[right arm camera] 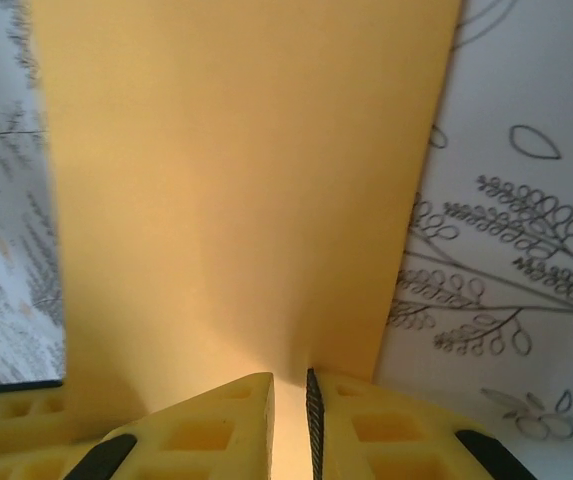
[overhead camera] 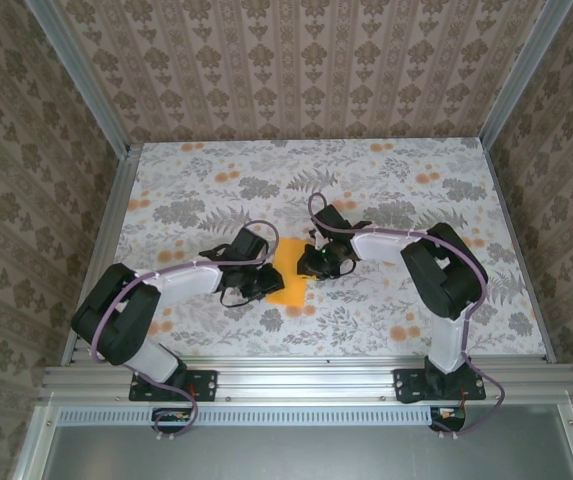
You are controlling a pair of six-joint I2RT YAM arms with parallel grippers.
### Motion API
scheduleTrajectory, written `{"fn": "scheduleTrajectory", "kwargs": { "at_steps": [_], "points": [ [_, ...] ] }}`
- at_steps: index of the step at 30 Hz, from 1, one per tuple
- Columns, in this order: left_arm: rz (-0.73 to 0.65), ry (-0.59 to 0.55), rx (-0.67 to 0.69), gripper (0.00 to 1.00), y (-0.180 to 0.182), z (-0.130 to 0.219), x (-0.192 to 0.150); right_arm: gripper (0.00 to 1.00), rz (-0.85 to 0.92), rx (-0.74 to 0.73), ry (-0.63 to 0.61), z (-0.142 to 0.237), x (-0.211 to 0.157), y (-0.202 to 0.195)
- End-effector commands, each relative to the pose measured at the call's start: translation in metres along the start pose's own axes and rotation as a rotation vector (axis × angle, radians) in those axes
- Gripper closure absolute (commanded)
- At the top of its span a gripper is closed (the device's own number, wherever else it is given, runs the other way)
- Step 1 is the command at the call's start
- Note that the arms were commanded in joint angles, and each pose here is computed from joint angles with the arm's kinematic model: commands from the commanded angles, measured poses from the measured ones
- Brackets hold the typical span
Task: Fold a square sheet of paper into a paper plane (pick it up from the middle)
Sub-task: Fold the triangle a second time at the center of the table.
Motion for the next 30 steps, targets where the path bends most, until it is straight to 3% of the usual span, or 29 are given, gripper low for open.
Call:
{"fn": "scheduleTrajectory", "kwargs": {
  "at_steps": [1, 4, 11, 21, 30],
  "points": [
    [-0.030, -0.013, -0.061, 0.70, -0.018, 0.006, 0.005, 0.81, -0.036, -0.052, 0.018, -0.009, 0.000, -0.009],
    [-0.040, -0.030, -0.136, 0.63, -0.029, 0.012, 0.007, 0.81, -0.050, -0.077, 0.024, -0.013, -0.002, -0.015],
    [-0.046, -0.052, -0.267, 0.61, -0.048, 0.015, 0.013, 0.81, -0.062, -0.116, 0.029, -0.015, -0.003, -0.024],
    [-0.034, -0.051, -0.249, 0.62, -0.045, 0.000, 0.023, 0.81, -0.064, -0.076, 0.026, -0.013, -0.003, -0.021],
    [-0.010, -0.067, -0.281, 0.52, -0.047, -0.006, 0.031, 0.80, -0.074, -0.059, 0.034, -0.012, -0.002, -0.022]
  ]
}}
Point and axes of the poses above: each hand's point on the last joint's axis, 136 mm out from that joint toward the fingers, its own z axis back along the fingers, its own y axis along the line the jaws close on, x = y × z, the point moved 5 cm from there along z, back along the fingers, and after that the axes turned 6 degrees about -z, right-handed, at the moved point
